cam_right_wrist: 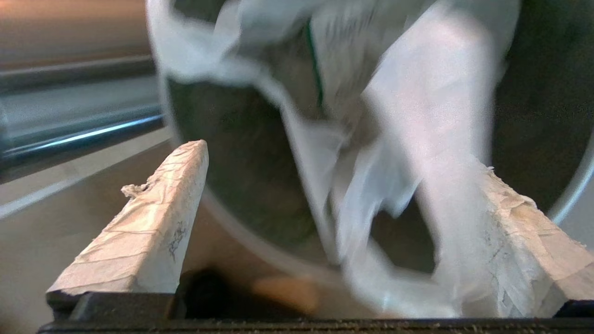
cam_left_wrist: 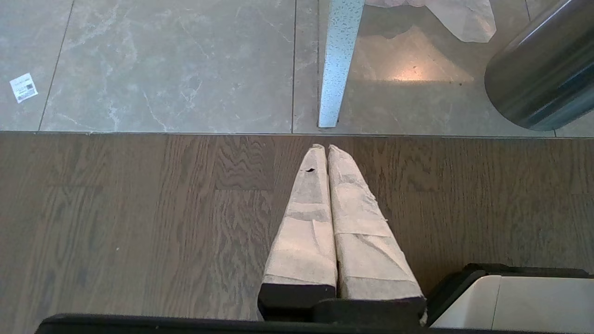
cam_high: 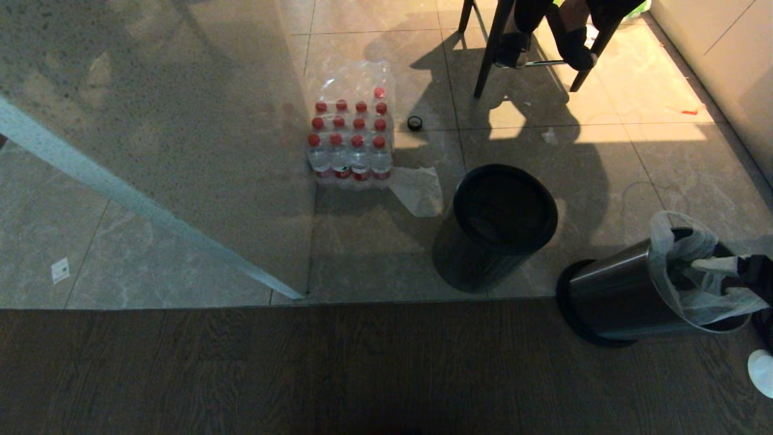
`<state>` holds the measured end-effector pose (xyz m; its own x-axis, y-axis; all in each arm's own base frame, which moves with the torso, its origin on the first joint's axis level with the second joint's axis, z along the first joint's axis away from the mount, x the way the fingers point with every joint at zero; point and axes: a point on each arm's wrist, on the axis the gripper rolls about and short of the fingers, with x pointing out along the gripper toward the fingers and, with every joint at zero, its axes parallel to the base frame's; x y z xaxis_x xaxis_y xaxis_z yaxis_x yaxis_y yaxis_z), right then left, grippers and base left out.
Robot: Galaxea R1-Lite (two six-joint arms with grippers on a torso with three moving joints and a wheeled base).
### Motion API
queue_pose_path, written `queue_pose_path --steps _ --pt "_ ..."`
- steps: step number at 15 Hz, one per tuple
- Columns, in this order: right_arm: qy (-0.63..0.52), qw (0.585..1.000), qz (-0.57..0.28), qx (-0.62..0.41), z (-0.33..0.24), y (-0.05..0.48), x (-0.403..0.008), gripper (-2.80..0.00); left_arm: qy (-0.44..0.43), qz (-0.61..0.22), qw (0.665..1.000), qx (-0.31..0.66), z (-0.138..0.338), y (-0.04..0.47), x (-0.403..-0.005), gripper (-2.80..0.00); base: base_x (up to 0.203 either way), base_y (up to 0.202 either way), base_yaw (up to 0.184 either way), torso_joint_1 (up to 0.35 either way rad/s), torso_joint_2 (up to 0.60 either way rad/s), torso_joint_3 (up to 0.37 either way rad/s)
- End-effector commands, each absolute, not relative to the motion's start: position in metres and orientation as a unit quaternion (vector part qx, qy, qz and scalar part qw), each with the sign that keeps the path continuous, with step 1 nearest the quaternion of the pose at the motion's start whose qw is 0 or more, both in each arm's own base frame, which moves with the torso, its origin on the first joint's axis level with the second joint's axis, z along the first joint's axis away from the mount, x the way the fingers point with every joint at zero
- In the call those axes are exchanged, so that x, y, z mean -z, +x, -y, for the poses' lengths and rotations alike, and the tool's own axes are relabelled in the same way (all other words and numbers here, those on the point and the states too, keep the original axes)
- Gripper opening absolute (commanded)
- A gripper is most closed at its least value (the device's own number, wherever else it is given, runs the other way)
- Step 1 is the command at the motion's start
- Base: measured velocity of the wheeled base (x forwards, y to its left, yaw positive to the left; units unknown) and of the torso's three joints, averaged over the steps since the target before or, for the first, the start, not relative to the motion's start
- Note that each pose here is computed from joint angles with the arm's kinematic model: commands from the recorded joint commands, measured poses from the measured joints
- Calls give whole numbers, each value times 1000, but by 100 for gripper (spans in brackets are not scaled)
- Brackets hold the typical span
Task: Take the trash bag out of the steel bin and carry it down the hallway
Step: Pick up the trash bag
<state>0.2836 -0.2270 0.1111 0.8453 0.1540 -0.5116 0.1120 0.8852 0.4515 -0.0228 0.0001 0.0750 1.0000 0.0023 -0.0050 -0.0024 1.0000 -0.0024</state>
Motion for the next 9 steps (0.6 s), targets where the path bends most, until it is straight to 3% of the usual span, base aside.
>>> queue_pose_path --steps 1,9 --pt "228 933 -280 -12 230 296 -103 0 -2 -2 1000 -2 0 -23 -75 -280 0 0 0 0 0 0" --pt "234 929 -286 -33 226 325 -92 0 -2 -2 1000 -2 0 -23 -75 -280 0 0 0 0 0 0"
